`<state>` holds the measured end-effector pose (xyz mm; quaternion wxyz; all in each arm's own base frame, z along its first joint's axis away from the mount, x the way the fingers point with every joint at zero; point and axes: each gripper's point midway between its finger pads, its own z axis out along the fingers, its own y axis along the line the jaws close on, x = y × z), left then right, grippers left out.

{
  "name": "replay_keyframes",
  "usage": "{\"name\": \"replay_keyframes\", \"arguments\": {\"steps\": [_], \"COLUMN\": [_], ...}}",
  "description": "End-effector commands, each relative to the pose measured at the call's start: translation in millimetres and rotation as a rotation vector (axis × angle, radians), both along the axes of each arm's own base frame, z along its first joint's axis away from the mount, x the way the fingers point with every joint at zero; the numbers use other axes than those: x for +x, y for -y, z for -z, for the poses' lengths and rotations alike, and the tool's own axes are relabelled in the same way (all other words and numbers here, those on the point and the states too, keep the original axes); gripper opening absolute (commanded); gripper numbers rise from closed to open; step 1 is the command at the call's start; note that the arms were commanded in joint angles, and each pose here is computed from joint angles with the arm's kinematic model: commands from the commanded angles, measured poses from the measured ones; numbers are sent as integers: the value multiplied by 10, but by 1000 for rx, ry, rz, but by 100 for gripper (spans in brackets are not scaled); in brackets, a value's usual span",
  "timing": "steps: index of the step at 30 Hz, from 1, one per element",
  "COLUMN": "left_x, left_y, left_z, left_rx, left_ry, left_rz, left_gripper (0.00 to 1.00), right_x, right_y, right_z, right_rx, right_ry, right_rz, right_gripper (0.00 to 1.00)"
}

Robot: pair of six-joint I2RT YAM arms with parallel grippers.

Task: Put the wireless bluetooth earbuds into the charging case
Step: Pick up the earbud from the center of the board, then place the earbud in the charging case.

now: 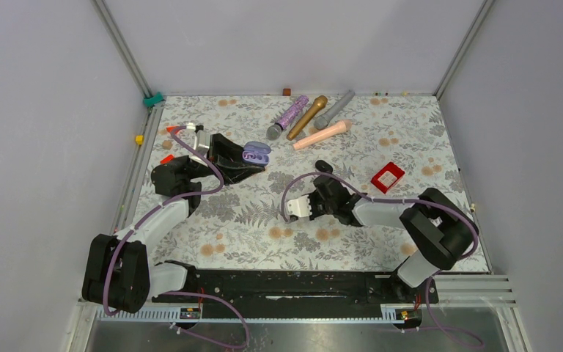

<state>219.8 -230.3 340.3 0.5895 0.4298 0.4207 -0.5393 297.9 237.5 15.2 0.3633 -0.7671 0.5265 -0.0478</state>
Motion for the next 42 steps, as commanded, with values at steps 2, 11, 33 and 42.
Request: {"name": "replay_keyframes", "arguments": {"steps": [2,11,33,42], "left_x": [-47,-209,-482,-588], "left_y": [-18,96,489,599], "left_z": [-175,-56,325,392], "left_rx": [-18,34,184,207], "left_ry": [93,136,84,44], "left_rz": [1,88,393,466], "left_gripper": [14,16,16,14], "right_x": [-95,-525,-1685,-1434], "right_y": [-17,-1,-199,-457], "right_z": [-436,-1494,-3346,-3384], "right_rx": [107,356,852,925], "right_ry": [-32,-244,-925,-1075], "right_rz": [41,159,-4,58], "right_gripper": [2,4,5,4]}}
